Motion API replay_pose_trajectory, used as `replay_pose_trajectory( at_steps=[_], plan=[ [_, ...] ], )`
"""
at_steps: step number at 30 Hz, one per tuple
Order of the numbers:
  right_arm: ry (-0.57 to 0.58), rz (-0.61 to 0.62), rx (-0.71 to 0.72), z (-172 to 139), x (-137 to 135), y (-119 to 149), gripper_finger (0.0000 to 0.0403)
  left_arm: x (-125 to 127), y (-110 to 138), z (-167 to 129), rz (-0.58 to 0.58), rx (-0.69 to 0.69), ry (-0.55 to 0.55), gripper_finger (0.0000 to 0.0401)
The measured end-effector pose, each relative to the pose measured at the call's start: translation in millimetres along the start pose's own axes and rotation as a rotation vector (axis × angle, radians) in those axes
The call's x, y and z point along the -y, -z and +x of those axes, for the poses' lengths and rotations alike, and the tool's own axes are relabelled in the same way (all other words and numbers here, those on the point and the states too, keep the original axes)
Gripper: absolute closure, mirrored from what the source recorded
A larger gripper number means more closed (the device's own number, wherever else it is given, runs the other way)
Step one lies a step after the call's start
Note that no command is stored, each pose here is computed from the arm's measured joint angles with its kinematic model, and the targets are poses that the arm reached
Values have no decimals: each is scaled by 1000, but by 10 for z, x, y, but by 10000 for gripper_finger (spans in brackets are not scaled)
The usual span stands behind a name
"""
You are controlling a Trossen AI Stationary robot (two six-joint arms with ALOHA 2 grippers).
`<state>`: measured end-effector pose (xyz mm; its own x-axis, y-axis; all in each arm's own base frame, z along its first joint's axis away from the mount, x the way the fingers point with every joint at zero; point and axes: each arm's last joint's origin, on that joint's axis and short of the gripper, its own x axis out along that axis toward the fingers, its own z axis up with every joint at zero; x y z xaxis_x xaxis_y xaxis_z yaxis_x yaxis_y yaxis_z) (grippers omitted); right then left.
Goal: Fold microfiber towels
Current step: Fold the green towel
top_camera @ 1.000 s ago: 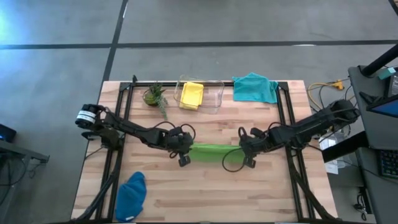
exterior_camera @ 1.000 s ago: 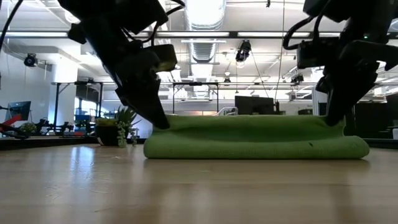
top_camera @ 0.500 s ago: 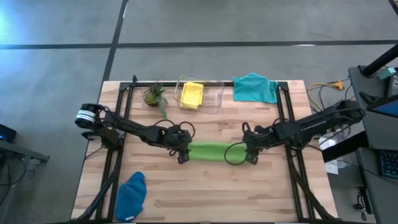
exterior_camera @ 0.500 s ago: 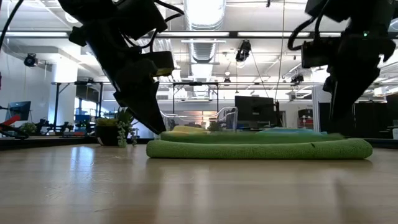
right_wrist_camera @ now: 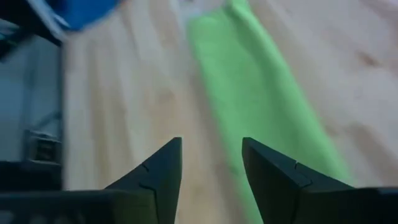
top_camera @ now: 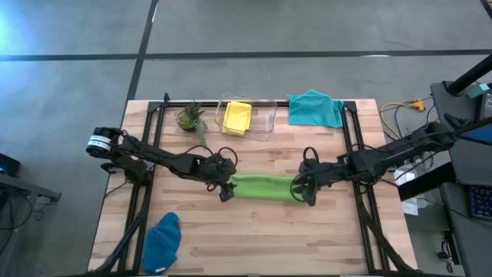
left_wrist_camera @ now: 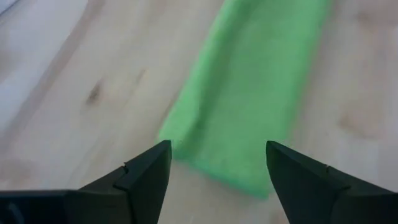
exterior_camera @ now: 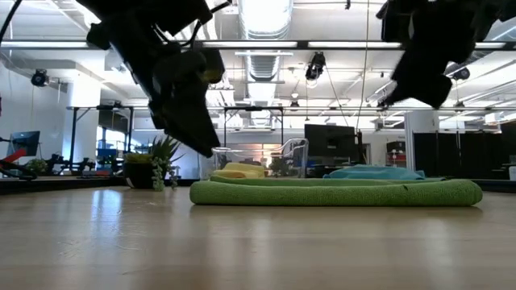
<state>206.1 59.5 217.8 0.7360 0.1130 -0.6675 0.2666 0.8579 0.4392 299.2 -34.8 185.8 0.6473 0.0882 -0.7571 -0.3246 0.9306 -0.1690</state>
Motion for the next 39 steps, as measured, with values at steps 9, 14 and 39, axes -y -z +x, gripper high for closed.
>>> replay_pose_trajectory(
  at_steps=[9, 14, 39],
  plan=[
    [-47, 16, 99, 428, -159, 101, 260, 116, -58, 116, -334, 1, 206, 192],
    [-15, 18, 68, 671, -177, 92, 261, 131, 2, 122, -621, -44, 206, 273],
    [110, -37, 4, 1086, -17, 31, 320, 59, 311, 167, -787, -174, 370, 215]
  ],
)
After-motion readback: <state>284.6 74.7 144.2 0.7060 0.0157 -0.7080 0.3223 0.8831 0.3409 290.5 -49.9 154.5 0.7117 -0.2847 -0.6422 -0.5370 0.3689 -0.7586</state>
